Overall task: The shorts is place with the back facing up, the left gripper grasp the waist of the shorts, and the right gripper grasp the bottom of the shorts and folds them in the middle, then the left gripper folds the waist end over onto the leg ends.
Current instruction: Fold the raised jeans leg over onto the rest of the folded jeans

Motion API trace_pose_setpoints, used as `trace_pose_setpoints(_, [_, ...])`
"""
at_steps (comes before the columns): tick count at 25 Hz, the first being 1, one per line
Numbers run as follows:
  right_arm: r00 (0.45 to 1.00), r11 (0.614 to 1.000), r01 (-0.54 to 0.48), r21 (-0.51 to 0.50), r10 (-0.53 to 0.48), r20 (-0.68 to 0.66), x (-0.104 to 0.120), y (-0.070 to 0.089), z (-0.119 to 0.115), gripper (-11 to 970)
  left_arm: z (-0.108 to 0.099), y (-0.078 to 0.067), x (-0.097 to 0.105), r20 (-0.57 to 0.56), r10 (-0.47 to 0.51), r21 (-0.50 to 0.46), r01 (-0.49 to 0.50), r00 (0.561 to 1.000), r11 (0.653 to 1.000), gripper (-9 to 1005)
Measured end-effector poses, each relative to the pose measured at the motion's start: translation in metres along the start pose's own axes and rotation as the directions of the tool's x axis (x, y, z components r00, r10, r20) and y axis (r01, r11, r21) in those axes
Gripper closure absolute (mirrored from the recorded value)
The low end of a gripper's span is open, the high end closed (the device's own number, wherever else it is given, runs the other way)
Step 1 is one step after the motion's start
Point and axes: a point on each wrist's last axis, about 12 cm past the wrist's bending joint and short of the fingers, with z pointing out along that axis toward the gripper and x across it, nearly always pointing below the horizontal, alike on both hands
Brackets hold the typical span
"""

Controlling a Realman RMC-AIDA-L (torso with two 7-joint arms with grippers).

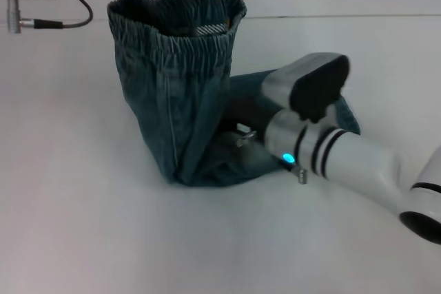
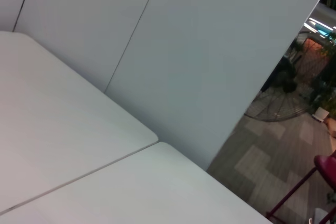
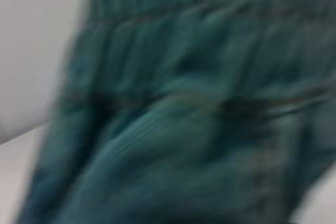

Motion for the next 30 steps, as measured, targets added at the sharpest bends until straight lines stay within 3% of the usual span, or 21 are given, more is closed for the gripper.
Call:
trace_pose_setpoints(4, [0.998,0.996,-0.047,0.074,0.044,0.045,0.003,-0.029,-0.015,961,0.011,0.001,0.003,-0.001,0.000,-0.024,0.000,1.000,1.000,979])
trace_pose_setpoints(10, [0.965,0.961,-0.176,0.213,0.126,0.232,-0.002,-0.087,-0.054,960,0.037,-0.002,0.008,-0.025,0.018,-0.043,-0.019,1.000,0.999,969])
trace_pose_setpoints(12, [0.928,0.935,-0.242,0.257,0.146,0.343,-0.005,-0.106,-0.074,960,0.056,-0.007,0.011,-0.047,0.033,-0.048,-0.035,0.998,0.998,965])
trace_pose_setpoints(13, [0.906,0.923,-0.273,0.272,0.151,0.396,-0.006,-0.112,-0.083,960,0.056,-0.007,0.011,-0.047,0.033,-0.048,-0.035,0.998,0.998,963])
trace_pose_setpoints(17, [0.758,0.866,-0.396,0.305,0.121,0.641,-0.014,-0.137,-0.128,960,0.086,-0.016,0.015,-0.066,0.051,-0.030,-0.053,0.997,0.998,954])
trace_pose_setpoints(23, [0.688,0.859,-0.417,0.295,0.086,0.721,-0.021,-0.144,-0.145,961,0.118,-0.025,0.020,-0.075,0.082,-0.031,-0.085,0.994,0.996,941])
trace_pose_setpoints(30, [0.684,0.860,-0.426,0.280,0.104,0.722,-0.023,-0.144,-0.143,961,0.151,-0.031,0.041,-0.088,0.043,-0.012,-0.045,0.995,0.999,926])
